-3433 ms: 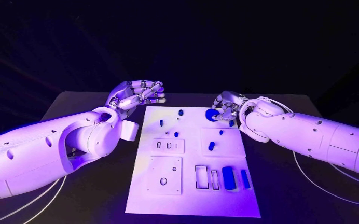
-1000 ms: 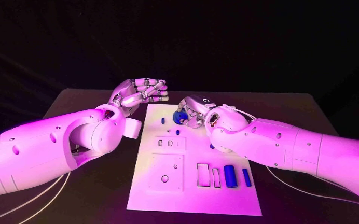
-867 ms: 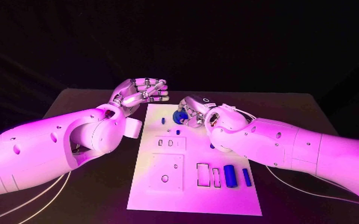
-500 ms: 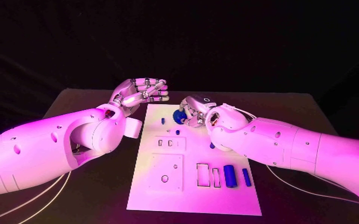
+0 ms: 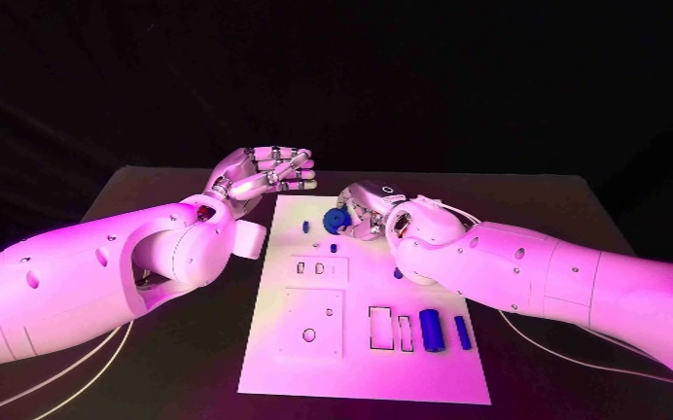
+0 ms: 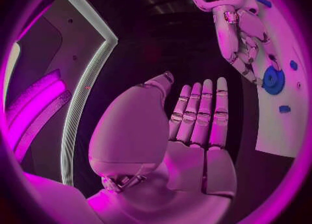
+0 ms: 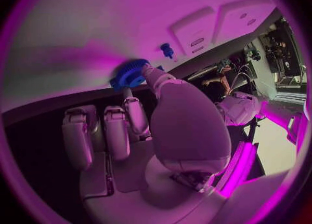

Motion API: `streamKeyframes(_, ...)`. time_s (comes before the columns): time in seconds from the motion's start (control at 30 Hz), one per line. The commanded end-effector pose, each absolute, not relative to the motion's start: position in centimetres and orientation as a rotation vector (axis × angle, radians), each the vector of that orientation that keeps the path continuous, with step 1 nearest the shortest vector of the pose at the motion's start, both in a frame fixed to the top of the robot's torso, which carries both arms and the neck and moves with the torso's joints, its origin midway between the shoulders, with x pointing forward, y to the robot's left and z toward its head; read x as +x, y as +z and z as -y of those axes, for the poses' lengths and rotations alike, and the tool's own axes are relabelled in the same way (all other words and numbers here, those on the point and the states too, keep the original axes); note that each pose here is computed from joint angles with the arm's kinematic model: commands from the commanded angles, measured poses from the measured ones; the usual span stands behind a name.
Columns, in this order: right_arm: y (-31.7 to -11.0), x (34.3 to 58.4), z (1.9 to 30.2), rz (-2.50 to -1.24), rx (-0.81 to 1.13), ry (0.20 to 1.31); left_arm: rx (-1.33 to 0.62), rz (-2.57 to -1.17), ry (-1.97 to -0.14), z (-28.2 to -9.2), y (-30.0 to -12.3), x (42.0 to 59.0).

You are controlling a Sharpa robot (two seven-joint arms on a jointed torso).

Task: Assemble the parts on the task board

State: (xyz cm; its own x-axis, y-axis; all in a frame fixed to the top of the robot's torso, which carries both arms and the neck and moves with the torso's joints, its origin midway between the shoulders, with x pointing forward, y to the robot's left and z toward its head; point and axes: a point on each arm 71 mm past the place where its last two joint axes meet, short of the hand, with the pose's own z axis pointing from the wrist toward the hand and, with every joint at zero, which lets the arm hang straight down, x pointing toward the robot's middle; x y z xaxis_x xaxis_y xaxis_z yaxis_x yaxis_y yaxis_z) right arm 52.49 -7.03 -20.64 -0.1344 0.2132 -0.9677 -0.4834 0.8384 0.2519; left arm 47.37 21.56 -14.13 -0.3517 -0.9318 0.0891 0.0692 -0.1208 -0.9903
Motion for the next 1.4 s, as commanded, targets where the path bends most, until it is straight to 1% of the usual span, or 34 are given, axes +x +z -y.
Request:
streamKeyframes(0.03,-20.9,52.4,7.0,-1.627,-0.234,0.615,-1.024,-1.344,-1.613,-21.4,-14.0,47.3)
streamKeyframes(0.37,-21.2,52.3,7.2,-1.674,-0.229,0.621,-1.024,-1.343,-1.612,-21.4,-14.0,47.3)
streamKeyframes(1.07,-21.5,52.3,8.2,-1.712,-0.213,0.594,-1.027,-1.342,-1.606,-21.5,-14.0,47.4)
streamKeyframes(1.23,-21.3,52.2,8.8,-1.687,-0.197,0.596,-1.027,-1.342,-1.606,-21.6,-14.0,47.4)
streamKeyframes(1.4,-20.3,51.8,10.1,-1.604,-0.144,0.638,-1.027,-1.34,-1.603,-21.7,-14.0,47.4)
